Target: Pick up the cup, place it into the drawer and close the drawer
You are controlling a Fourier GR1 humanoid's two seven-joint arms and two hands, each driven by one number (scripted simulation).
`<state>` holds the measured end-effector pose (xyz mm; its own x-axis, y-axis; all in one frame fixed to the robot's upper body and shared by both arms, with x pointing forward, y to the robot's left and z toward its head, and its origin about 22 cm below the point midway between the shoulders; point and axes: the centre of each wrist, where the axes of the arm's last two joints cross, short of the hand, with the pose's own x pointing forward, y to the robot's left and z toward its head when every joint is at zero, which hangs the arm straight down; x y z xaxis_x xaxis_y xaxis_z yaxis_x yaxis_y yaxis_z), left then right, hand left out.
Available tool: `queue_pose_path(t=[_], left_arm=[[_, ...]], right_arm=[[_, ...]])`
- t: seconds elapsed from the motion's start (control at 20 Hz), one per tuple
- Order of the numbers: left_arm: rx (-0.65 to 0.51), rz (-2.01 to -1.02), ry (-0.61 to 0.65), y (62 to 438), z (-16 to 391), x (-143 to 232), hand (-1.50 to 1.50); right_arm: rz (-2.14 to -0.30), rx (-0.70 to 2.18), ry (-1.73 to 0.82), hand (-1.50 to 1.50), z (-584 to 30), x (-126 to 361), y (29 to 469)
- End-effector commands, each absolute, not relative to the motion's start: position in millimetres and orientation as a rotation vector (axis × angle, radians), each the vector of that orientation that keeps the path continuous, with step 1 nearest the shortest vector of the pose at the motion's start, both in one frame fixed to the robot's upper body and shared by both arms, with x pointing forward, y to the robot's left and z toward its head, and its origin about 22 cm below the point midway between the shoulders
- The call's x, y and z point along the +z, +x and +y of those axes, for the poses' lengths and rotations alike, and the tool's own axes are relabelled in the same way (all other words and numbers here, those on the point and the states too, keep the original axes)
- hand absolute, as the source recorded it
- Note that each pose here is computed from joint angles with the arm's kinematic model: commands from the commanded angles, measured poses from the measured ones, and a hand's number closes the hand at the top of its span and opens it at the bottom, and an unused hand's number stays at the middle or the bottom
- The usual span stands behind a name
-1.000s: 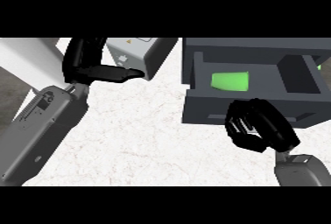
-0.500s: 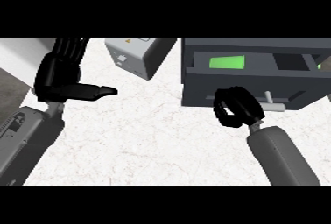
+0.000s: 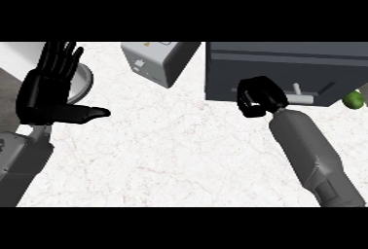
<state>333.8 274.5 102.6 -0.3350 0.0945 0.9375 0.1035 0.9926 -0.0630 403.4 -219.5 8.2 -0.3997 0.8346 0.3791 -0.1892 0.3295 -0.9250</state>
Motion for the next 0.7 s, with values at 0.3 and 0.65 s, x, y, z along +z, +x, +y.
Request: queue_pose_path(t=[0.3, 0.65], left_arm=[[-0.045, -1.917, -0.210, 332, 272, 95, -1.50], [-0.053, -1.901, -0.237, 329, 276, 93, -1.50]], right_arm=[[-1.485, 1.186, -0.597, 1.50, -264, 40, 432], [-1.512, 1.102, -0.568, 1.50, -274, 42, 433]])
